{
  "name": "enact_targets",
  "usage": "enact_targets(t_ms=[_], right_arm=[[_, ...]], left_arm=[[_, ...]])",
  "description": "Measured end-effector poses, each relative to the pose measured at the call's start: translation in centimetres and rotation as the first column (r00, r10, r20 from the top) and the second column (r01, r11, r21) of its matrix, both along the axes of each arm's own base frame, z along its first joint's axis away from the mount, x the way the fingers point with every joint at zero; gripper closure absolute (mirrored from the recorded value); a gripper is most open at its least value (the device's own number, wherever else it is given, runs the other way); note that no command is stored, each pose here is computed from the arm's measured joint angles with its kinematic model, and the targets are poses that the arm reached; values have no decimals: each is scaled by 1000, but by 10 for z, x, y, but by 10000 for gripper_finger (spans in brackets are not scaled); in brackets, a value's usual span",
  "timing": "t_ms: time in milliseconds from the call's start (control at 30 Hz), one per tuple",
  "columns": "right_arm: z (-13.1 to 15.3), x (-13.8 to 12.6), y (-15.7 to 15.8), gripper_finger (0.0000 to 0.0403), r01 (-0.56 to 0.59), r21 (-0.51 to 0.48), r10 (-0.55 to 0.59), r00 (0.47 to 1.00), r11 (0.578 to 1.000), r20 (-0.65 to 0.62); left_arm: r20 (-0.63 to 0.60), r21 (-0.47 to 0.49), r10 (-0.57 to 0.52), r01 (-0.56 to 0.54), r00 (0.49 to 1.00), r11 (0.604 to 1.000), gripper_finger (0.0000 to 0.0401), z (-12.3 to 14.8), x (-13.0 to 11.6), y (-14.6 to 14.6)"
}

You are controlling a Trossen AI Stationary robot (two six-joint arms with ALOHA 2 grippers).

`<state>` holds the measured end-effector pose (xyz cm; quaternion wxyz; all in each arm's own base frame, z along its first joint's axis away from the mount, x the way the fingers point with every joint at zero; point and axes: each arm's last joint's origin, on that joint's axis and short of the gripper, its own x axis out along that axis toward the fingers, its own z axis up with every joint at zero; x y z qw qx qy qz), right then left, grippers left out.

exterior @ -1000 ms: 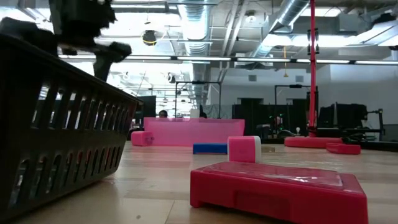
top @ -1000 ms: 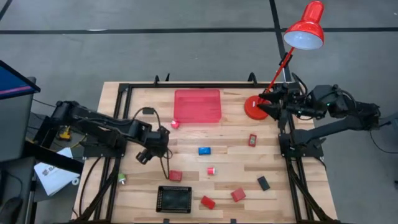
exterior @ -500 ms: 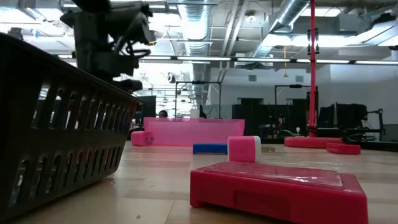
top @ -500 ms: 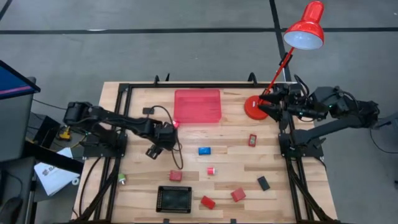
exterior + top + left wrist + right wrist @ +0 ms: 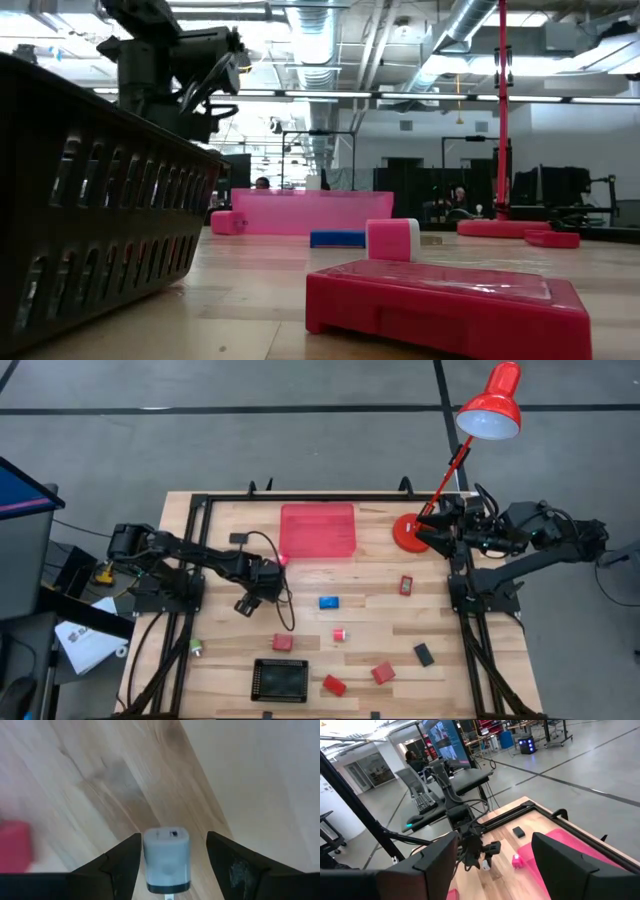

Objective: Pick & Place Office items
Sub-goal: Put the white and black charger adapter into the pink bin

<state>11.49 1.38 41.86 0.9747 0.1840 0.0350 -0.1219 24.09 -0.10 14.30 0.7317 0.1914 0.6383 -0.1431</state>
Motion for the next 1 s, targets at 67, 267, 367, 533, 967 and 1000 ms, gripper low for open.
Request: enact_targets(t_ms=[67,267,367,533,967,1000], right_arm=[[0,0,0,154,0,3,0,1000,1000,1],[0,1,0,154,0,3,0,1000,1000,-1],[-1,2,0,154,0,2,0,1000,1000,-5],[0,4,1,154,1,4,-1,1000,1000,1],[4,16,4,154,1,5,-1,999,1000,44],[4,16,4,154,2,6,-2,999,1000,47]], left_arm=[[-19,-2,23,-23,1000,1000,183,-4,-4,0],[-8,-24,125,-125,992,992,194,-9,-7,0],[-4,-31,171,-171,985,985,220,-8,-8,0],[33,-42,244,-242,969,969,277,-6,-6,0],[566,-571,685,-380,460,727,263,81,25,16],[562,-624,745,-407,360,667,266,88,25,24]])
